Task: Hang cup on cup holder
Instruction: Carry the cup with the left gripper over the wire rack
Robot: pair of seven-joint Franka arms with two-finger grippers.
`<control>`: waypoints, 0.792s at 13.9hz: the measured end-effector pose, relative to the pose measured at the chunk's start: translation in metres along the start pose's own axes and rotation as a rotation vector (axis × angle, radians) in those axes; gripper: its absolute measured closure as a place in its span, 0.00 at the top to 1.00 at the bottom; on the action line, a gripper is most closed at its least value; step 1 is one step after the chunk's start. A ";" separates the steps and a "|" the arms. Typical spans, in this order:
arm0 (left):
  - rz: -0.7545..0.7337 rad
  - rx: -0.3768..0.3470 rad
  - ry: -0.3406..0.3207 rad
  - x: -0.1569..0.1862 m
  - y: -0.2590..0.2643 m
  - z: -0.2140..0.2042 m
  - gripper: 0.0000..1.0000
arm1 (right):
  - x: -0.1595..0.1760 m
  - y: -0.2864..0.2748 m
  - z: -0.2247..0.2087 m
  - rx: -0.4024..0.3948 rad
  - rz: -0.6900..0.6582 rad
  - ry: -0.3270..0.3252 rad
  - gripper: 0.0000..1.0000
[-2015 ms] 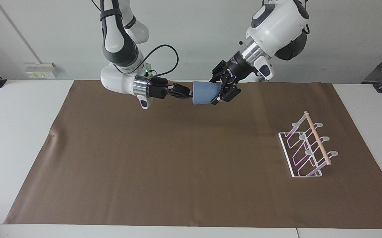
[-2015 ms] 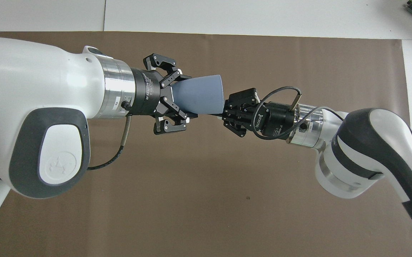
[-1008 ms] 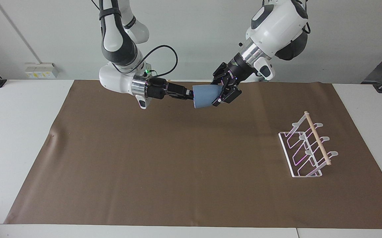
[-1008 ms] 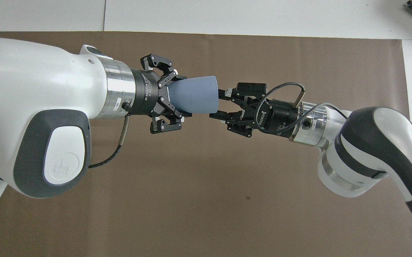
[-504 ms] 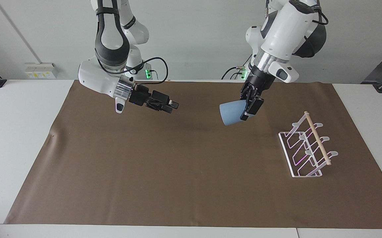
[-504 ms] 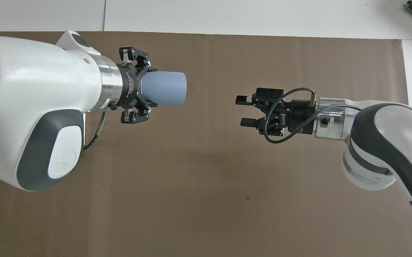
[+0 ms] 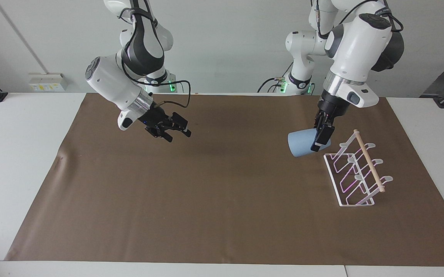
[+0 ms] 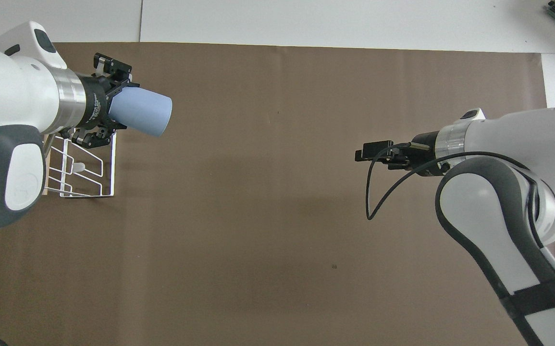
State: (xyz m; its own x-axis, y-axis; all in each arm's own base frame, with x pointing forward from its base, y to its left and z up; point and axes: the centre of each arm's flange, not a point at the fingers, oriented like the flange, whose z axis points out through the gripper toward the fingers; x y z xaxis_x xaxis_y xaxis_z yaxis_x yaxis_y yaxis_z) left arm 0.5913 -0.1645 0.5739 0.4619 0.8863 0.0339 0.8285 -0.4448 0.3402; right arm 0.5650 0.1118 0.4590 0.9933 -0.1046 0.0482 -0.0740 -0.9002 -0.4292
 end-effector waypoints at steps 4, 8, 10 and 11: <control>0.267 0.007 0.071 0.041 -0.017 0.006 0.78 | 0.011 0.028 -0.020 -0.236 -0.113 0.036 1.00; 0.534 -0.055 0.202 0.079 -0.026 0.016 0.78 | 0.022 0.028 -0.067 -0.314 -0.124 0.051 1.00; 0.634 -0.031 0.309 0.091 -0.033 0.033 0.78 | 0.023 0.017 -0.088 -0.318 -0.104 0.046 1.00; 0.682 -0.005 0.347 0.094 -0.035 0.041 0.78 | 0.023 0.013 -0.099 -0.319 -0.096 0.045 1.00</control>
State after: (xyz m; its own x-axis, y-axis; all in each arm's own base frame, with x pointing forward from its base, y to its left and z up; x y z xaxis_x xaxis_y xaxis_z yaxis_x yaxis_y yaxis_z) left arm 0.6192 -0.0709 0.5263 0.7440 0.4059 0.5307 0.3939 -0.9081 0.1424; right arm 0.5781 0.0559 0.5435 0.9927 -0.0249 0.1178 -0.0110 -0.9930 -0.1173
